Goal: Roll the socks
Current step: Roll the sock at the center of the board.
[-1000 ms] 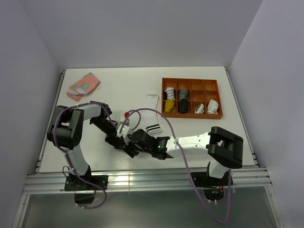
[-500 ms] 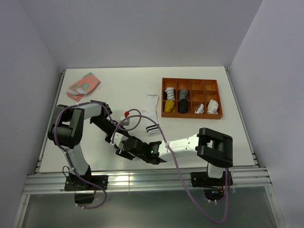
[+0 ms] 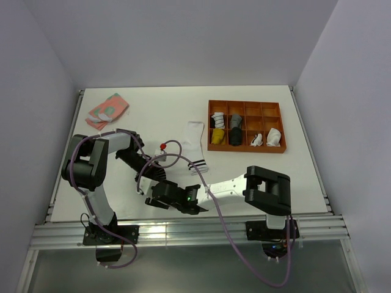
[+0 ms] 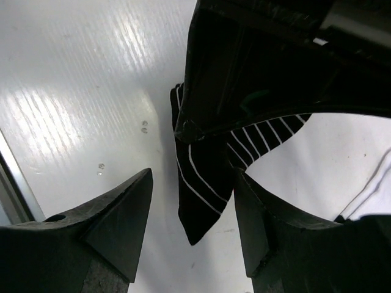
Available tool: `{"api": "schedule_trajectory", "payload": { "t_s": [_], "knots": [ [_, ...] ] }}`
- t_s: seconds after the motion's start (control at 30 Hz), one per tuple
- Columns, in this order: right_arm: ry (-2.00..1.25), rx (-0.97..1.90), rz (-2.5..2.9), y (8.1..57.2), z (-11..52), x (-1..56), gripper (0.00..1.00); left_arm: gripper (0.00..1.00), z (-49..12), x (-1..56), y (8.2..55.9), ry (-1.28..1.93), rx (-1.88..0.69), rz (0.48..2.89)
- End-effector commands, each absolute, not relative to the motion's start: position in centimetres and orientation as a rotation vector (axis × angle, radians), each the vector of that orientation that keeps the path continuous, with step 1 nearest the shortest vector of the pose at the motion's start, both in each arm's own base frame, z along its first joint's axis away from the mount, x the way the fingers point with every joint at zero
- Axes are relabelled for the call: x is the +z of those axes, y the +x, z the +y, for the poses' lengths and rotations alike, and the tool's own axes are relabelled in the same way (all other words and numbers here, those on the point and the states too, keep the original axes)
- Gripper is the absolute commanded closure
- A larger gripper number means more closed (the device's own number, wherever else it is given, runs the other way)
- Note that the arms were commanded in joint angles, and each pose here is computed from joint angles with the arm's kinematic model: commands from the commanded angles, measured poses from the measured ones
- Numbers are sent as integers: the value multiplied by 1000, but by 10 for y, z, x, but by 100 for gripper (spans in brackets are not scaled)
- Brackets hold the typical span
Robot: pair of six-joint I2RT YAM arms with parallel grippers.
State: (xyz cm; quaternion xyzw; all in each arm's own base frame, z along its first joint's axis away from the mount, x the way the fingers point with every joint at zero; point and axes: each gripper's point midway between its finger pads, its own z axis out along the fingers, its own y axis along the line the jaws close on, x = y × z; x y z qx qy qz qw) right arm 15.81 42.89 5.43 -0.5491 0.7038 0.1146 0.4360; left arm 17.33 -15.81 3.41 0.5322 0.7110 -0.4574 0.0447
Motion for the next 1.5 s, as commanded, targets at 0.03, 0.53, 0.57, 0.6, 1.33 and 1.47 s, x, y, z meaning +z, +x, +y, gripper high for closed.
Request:
{"api": "schedule_trajectory", "payload": {
  "t_s": [0.03,0.53,0.57,0.6,1.33,1.47],
  "knots": [
    [-1353,246,1728,164,436,57,37,100,-164,43,177,1626,-1419,2117],
    [-1306,158,1722,178,431,50,74,99,-163,44,178,1622,-1423,2133],
    [-1317,160,1723,177,430,49,76,98,-164,43,181,1619,-1403,2129],
    [-1319,165,1724,176,430,49,76,96,-164,44,182,1592,-1402,2158],
    [-1336,125,1753,176,422,36,80,62,-137,61,267,1192,-1120,2288],
    [-1335,129,1759,175,423,36,81,59,-127,57,277,1118,-981,2332]
  ]
}}
